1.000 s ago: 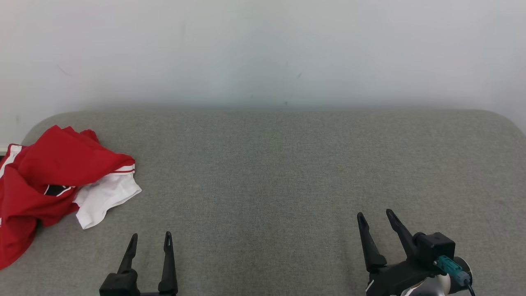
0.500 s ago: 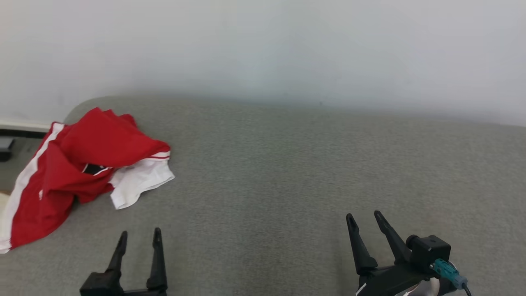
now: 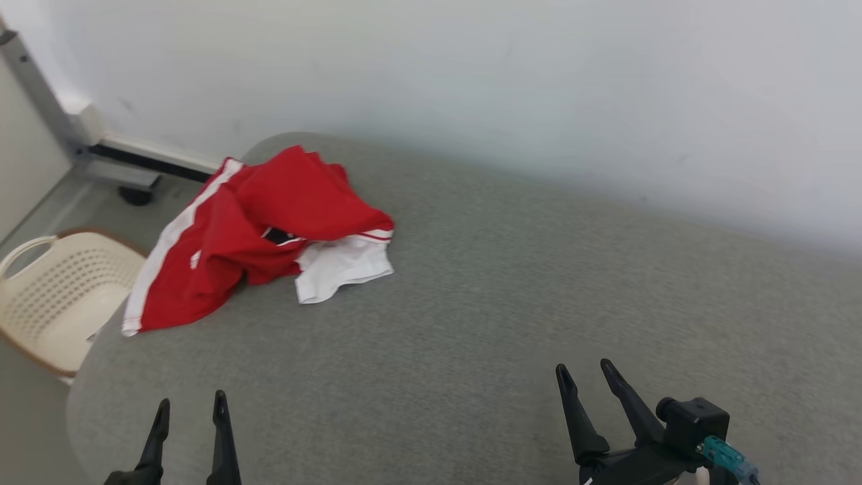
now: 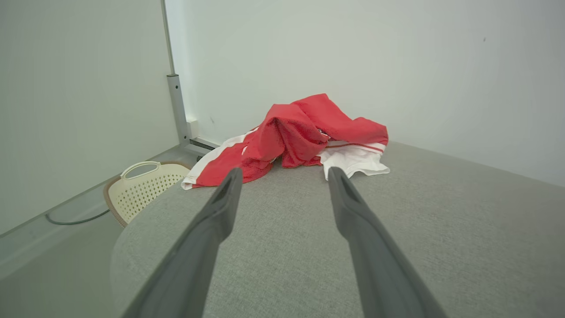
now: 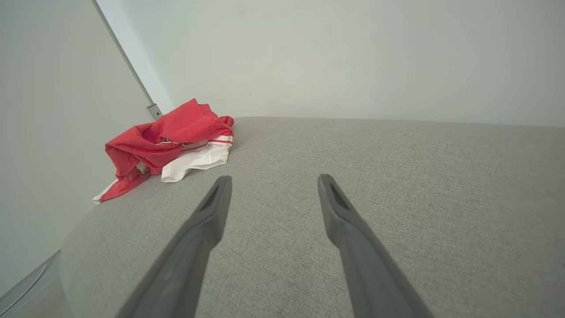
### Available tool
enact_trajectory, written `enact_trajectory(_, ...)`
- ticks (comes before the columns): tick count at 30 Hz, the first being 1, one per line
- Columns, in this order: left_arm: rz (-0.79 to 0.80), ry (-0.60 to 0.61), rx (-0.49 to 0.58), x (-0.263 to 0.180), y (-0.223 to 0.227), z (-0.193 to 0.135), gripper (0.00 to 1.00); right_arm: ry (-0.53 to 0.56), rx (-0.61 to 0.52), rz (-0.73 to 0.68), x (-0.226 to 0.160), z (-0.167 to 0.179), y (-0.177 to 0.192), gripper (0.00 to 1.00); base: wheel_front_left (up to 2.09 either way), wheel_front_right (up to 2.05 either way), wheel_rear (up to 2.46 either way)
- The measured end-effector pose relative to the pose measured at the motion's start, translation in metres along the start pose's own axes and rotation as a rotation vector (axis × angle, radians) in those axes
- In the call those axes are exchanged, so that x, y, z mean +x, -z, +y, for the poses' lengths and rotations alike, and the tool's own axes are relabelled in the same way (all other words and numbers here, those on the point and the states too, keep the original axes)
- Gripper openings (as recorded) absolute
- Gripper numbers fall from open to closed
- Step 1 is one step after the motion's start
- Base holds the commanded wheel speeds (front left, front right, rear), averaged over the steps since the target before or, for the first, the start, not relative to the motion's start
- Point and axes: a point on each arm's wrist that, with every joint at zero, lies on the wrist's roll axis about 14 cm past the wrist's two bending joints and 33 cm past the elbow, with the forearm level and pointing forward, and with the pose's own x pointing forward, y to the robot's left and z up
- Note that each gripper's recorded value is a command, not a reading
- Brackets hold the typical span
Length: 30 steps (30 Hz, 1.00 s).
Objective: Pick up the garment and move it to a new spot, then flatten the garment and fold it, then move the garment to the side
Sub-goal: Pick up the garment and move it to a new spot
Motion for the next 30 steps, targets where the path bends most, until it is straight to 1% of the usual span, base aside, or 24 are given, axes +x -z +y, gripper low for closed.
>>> enact_trajectory(7,-0.029,-0.17,0.013,-0.031,-0.01,0.052,1.0,-0.144,-0.009,0.027,0.022,0.045,0.006,1.0,0.0,0.0,0.0)
enact_trajectory(11,-0.04,-0.235,0.018,-0.043,-0.015,0.07,1.0,-0.201,-0.013,0.04,0.031,0.063,0.009,1.0,0.0,0.0,0.0)
enact_trajectory(15,-0.039,-0.26,0.022,-0.047,-0.015,0.076,1.0,-0.225,-0.007,0.051,0.037,0.069,0.013,1.0,0.0,0.0,0.0)
enact_trajectory(20,-0.025,-0.265,0.019,-0.049,-0.011,0.076,1.0,-0.229,-0.006,0.065,0.037,0.07,0.018,1.0,0.0,0.0,0.0)
enact_trajectory(25,0.001,-0.238,0.008,-0.043,-0.004,0.07,1.0,-0.233,-0.007,0.063,0.038,0.071,0.018,1.0,0.0,0.0,0.0)
enact_trajectory(28,0.021,-0.192,-0.007,-0.026,-0.002,0.061,1.0,-0.232,-0.008,0.075,0.038,0.07,0.02,1.0,0.0,0.0,0.0)
enact_trajectory(30,0.063,-0.126,-0.026,0.0,-0.002,0.049,1.0,-0.235,-0.021,0.083,0.04,0.069,0.022,1.0,0.0,0.0,0.0)
